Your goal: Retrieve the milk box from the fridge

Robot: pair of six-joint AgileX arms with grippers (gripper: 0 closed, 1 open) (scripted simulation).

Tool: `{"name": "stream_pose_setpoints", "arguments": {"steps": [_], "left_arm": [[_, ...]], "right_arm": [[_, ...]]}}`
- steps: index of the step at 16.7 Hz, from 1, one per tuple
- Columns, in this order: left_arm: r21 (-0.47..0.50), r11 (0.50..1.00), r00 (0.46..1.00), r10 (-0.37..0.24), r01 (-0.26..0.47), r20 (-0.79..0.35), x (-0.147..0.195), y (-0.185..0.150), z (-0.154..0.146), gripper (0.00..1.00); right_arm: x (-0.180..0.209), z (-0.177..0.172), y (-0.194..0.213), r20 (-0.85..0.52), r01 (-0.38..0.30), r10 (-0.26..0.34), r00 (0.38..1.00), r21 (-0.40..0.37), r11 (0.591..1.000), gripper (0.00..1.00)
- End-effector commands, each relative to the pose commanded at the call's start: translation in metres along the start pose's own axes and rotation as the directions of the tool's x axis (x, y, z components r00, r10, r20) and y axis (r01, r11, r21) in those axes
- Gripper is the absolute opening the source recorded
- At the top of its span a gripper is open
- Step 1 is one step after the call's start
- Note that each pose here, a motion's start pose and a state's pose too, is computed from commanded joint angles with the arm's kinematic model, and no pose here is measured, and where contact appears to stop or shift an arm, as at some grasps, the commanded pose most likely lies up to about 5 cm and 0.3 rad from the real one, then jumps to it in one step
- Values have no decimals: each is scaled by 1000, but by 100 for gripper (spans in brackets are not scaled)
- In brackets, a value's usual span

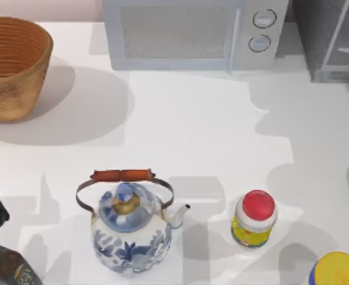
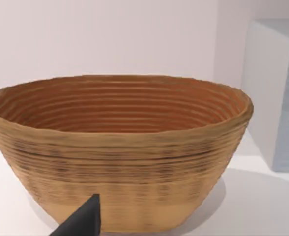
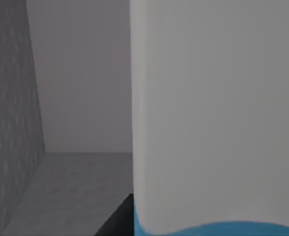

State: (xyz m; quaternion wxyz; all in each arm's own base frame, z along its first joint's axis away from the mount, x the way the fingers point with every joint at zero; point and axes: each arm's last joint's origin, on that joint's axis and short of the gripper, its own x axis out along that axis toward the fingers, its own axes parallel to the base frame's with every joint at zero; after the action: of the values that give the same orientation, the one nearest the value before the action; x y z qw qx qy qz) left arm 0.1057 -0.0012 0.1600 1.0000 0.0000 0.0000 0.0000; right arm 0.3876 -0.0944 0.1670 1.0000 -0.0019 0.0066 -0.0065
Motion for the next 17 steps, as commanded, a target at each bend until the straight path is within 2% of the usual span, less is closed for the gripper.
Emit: {"name": "stream_pose_setpoints", "arguments": {"steps": [4,8,12,17], "left_arm": [[0,1000,1000,0,0,0,0,0,0,100],[0,1000,1000,0,0,0,0,0,0,100],[0,1000,1000,0,0,0,0,0,0,100],[0,1000,1000,0,0,0,0,0,0,100]], "right_arm": [[-2,2,4,-8,-6,6,1000,3,1000,0],[-23,25,15,-10,-5,5,1000,-2,1000,0],[-63,56,33,-9,-2,2,1000,-8,1000,0],[-139,79,58,-7,-2,2,1000,-11,1000,0]]}}
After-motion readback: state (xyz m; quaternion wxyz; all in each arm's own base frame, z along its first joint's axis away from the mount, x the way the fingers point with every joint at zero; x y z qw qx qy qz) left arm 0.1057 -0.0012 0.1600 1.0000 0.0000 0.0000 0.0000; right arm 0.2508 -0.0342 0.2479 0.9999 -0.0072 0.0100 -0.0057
